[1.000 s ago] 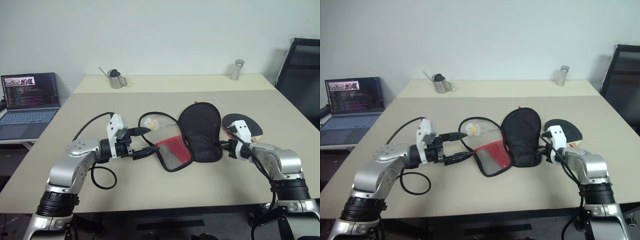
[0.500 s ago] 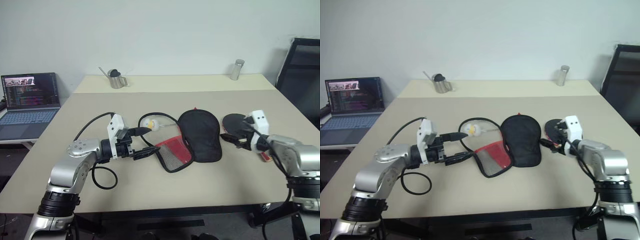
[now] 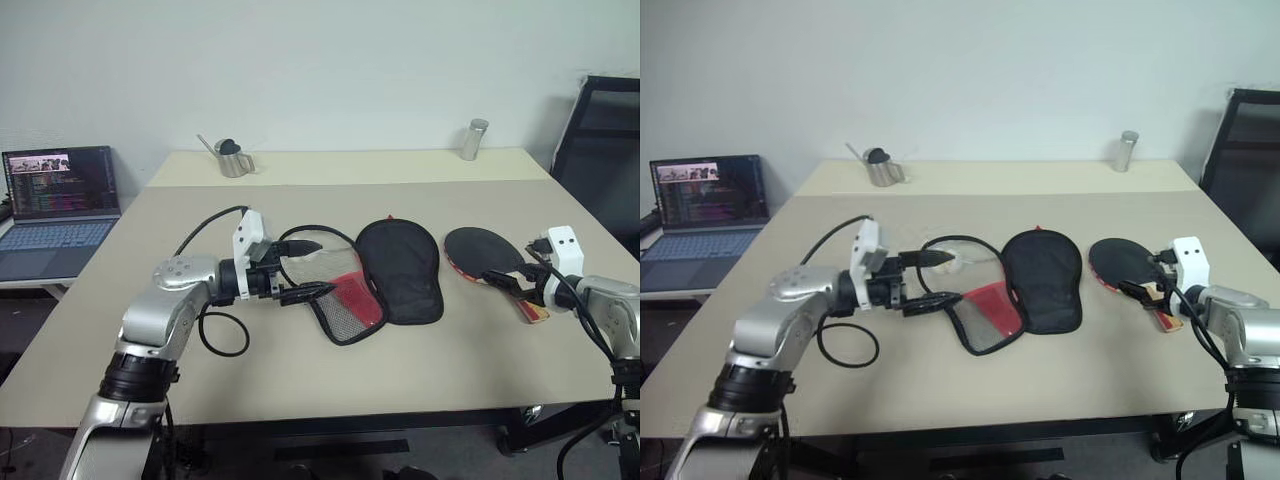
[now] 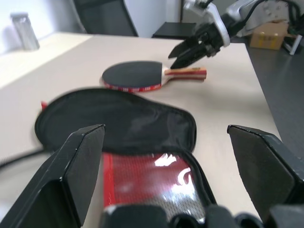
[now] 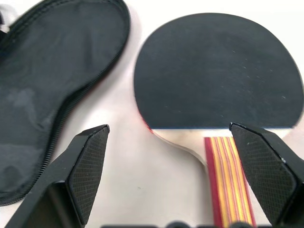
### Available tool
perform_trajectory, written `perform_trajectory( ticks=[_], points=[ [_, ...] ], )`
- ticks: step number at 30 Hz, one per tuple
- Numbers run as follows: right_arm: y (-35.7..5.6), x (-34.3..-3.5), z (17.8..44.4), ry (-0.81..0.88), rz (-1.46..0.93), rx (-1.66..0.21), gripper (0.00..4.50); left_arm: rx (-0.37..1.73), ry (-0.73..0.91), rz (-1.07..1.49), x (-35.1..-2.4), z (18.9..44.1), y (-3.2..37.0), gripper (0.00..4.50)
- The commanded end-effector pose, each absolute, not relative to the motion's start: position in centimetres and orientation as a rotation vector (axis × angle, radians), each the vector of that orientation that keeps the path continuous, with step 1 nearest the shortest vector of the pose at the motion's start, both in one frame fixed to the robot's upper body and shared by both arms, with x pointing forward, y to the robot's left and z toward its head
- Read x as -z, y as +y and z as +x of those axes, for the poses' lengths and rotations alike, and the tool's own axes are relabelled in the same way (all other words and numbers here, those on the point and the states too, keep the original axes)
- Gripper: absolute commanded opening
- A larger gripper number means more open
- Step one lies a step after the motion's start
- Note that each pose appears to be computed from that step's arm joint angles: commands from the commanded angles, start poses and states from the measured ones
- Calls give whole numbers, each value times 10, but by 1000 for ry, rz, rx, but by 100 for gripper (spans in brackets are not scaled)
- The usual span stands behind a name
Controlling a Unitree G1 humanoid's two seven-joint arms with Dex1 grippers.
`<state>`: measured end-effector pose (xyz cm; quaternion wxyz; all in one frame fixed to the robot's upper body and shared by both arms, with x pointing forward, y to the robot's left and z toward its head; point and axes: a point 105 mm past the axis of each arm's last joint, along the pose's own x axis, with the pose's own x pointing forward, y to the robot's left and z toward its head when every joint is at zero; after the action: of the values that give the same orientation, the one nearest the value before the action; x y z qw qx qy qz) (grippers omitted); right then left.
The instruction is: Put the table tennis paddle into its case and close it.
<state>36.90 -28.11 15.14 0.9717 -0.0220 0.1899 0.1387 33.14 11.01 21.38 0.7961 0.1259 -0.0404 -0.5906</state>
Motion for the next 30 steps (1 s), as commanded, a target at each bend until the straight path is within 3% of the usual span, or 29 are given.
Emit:
perform_trajectory(
  ticks=[1,9,30],
  points=[
    [-297,-156,370,358,-71,-229,445,1325,-138,314,-223,330,97,450],
    [-317,-137,374,407,-54,-170,445,1369,-148,324,-222,330,87,450],
    [-303,-109,390,473,-68,-219,445,1330,-135,328,-217,328,97,450]
  ],
)
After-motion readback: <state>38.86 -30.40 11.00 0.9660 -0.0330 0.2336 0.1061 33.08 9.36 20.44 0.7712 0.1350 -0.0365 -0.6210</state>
